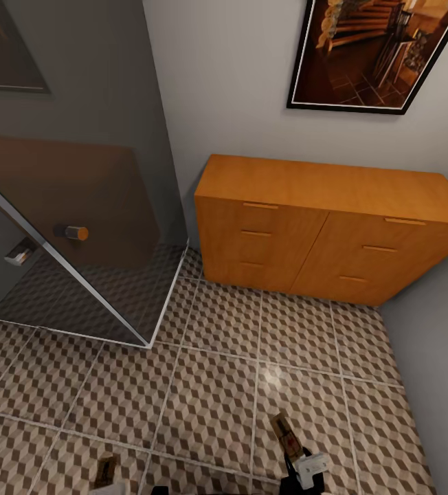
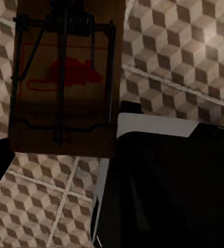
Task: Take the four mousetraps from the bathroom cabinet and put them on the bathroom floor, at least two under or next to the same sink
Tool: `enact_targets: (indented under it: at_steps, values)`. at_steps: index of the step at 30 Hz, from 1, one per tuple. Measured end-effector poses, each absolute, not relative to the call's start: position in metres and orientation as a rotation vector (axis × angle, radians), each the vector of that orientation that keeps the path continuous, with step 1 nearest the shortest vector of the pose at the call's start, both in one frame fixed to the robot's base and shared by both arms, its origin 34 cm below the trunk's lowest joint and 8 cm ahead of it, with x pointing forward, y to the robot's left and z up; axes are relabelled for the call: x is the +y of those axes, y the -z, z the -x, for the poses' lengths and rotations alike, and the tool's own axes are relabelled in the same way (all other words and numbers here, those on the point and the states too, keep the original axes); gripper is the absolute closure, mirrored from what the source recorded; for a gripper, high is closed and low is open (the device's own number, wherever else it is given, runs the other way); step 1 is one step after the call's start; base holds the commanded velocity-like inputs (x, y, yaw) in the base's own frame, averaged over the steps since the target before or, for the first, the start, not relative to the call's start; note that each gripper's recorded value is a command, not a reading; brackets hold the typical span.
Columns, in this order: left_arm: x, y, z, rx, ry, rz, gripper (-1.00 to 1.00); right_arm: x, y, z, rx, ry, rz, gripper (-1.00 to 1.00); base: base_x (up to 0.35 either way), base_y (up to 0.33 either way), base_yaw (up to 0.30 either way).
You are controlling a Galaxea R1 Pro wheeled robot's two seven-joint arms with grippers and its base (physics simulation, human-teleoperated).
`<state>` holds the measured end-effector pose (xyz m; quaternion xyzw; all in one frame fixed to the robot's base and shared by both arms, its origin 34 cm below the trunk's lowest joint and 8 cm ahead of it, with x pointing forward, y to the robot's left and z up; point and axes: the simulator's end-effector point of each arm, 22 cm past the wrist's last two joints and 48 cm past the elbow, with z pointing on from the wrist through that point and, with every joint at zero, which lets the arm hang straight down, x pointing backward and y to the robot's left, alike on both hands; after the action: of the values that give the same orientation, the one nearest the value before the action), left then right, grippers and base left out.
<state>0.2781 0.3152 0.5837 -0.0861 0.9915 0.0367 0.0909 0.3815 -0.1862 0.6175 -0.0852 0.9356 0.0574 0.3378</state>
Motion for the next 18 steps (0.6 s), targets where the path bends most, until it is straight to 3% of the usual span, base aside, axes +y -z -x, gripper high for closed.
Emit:
enact_targets:
  at_steps: [10,18]
  values:
    - [0.327,-0.599,-0.328,2.739,-0.208,0.113,1.0,-0.19,-0.618,-0.383,2.436,-0.106,0.195,1.0,0.0,0.0,0.0]
    - [0.318,-0.599,-0.303,2.723,-0.196,0.014,1.0,-0.192,-0.618,-0.383,2.435,-0.103,0.195,1.0,0.0,0.0,0.0]
